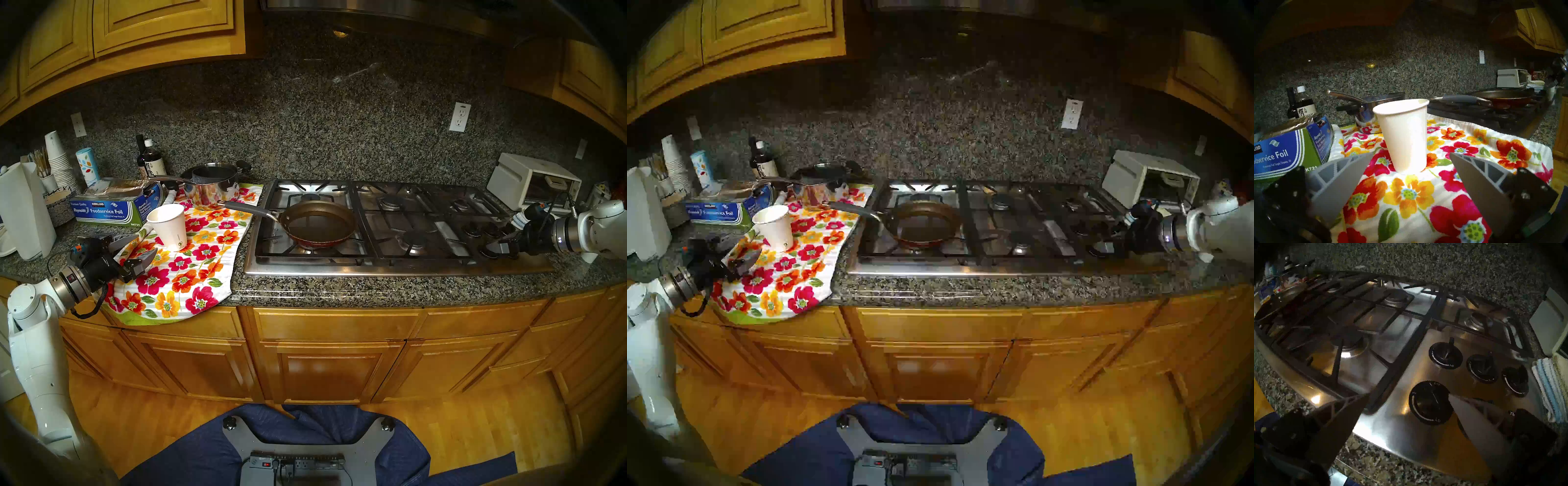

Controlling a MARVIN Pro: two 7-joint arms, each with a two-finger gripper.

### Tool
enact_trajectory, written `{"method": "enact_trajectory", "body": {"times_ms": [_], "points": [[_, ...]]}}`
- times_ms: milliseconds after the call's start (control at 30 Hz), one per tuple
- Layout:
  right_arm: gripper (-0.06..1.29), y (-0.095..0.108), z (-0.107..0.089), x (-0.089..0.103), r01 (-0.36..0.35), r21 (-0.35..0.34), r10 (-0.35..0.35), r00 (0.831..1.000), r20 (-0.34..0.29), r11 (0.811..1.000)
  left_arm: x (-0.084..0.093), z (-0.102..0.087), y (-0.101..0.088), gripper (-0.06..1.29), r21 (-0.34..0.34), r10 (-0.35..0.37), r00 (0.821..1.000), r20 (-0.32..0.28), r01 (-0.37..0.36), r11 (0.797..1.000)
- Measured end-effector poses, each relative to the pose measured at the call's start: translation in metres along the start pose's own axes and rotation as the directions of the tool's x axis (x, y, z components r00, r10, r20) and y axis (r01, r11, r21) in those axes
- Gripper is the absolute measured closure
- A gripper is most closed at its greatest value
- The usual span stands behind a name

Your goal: Pick up the water cup, pour water into the pot, turn on the stove

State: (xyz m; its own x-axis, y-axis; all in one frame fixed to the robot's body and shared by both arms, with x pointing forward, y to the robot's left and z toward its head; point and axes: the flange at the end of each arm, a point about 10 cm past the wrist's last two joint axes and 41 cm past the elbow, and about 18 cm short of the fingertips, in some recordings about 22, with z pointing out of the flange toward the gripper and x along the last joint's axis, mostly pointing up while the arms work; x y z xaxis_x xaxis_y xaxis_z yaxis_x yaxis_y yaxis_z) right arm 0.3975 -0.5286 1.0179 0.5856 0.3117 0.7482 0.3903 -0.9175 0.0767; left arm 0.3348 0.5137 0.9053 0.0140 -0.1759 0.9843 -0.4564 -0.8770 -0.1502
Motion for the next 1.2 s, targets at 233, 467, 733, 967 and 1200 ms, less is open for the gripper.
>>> {"method": "enact_trajectory", "body": {"times_ms": [233,467,733,967,1200], "points": [[0.01,0.004,0.009,0.002,0.006,-0.006,-0.006,1.000,-0.002,1.000,0.000,0.000,0.000,0.01,0.000,0.000,1.000,-0.001,0.000,1.000],[0.01,0.008,0.019,0.001,0.004,-0.003,-0.004,1.000,-0.002,1.000,0.000,0.000,0.000,0.01,0.000,0.000,1.000,-0.001,0.000,1.000],[0.01,0.012,0.031,-0.005,-0.003,0.009,0.003,1.000,0.010,1.000,0.000,0.000,0.000,0.01,0.000,0.000,1.000,-0.002,0.000,1.000],[0.01,0.019,0.037,-0.011,-0.008,0.011,0.008,1.000,0.024,1.000,0.000,0.000,0.000,0.01,0.000,0.000,1.000,-0.002,0.000,1.000],[0.29,0.030,0.037,-0.010,-0.003,-0.008,0.003,1.000,0.020,1.000,0.000,0.000,0.000,0.01,0.000,0.001,1.000,-0.003,-0.001,1.000]]}}
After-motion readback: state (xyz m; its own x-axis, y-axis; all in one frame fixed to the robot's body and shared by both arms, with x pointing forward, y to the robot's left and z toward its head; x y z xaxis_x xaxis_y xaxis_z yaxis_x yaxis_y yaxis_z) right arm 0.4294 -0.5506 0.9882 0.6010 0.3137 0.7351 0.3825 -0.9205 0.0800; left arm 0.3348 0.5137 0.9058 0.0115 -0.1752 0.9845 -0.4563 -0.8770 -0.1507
